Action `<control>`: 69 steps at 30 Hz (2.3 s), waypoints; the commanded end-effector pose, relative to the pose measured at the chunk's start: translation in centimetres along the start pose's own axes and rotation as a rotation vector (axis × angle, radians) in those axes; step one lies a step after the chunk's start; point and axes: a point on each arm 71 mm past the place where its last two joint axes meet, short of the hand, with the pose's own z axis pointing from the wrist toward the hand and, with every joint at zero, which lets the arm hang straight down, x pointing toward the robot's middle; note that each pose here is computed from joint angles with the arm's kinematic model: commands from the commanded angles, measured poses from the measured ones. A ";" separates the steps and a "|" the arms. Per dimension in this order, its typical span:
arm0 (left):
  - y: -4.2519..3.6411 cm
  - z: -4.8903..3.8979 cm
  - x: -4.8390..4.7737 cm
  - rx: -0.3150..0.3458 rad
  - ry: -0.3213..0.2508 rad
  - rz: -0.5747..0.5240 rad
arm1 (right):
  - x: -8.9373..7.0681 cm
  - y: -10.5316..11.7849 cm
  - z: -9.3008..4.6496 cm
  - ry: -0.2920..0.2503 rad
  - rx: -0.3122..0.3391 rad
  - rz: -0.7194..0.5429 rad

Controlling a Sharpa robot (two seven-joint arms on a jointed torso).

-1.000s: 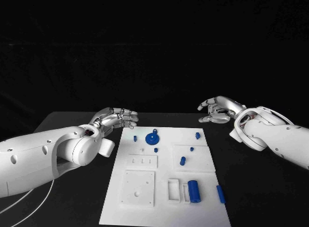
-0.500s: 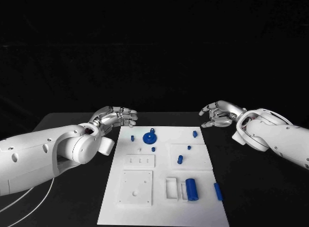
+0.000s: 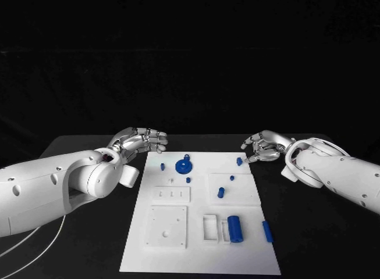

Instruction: Assemble the parts on the task board

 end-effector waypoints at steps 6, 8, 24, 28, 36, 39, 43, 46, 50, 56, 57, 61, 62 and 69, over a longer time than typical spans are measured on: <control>-0.21 0.00 0.15 0.016 0.018 -0.001 | 0.9 -0.2 0.0 0.064 -0.004 0.016; -0.21 0.00 0.15 0.016 0.018 -0.001 | 1.2 -0.2 0.0 0.073 -0.001 0.018; -0.20 0.05 0.17 0.015 0.019 0.000 | 2.1 -0.1 0.2 0.100 -0.001 0.025; -0.20 0.04 0.18 0.015 0.020 -0.001 | 2.4 0.0 0.4 0.108 -0.004 0.028; -0.20 0.03 0.16 0.015 0.020 -0.001 | 2.9 0.2 0.5 0.116 -0.008 0.030; -0.20 0.02 0.15 0.014 0.020 -0.001 | 2.9 0.2 0.6 0.116 -0.009 0.030; -0.19 0.04 0.18 0.014 0.021 -0.001 | 2.9 0.2 0.5 0.114 -0.008 0.030; -0.19 0.04 0.17 0.013 0.021 -0.001 | 2.9 0.2 0.5 0.114 -0.007 0.030; -0.19 0.02 0.18 0.013 0.022 -0.001 | 2.9 0.2 0.5 0.112 -0.009 0.029; -0.19 0.02 0.16 0.013 0.021 -0.001 | 2.9 0.2 0.6 0.112 -0.011 0.026; -0.19 0.02 0.16 0.013 0.021 -0.001 | 2.9 0.2 0.6 0.111 -0.011 0.024; -0.18 0.00 0.14 0.012 0.021 -0.001 | 2.9 0.2 0.6 0.110 -0.012 0.020; -0.18 -0.01 0.13 0.012 0.020 -0.001 | 2.9 0.2 0.6 0.110 -0.012 0.020; -0.18 0.01 0.14 0.012 0.020 -0.001 | 3.0 0.2 0.6 0.110 -0.011 0.017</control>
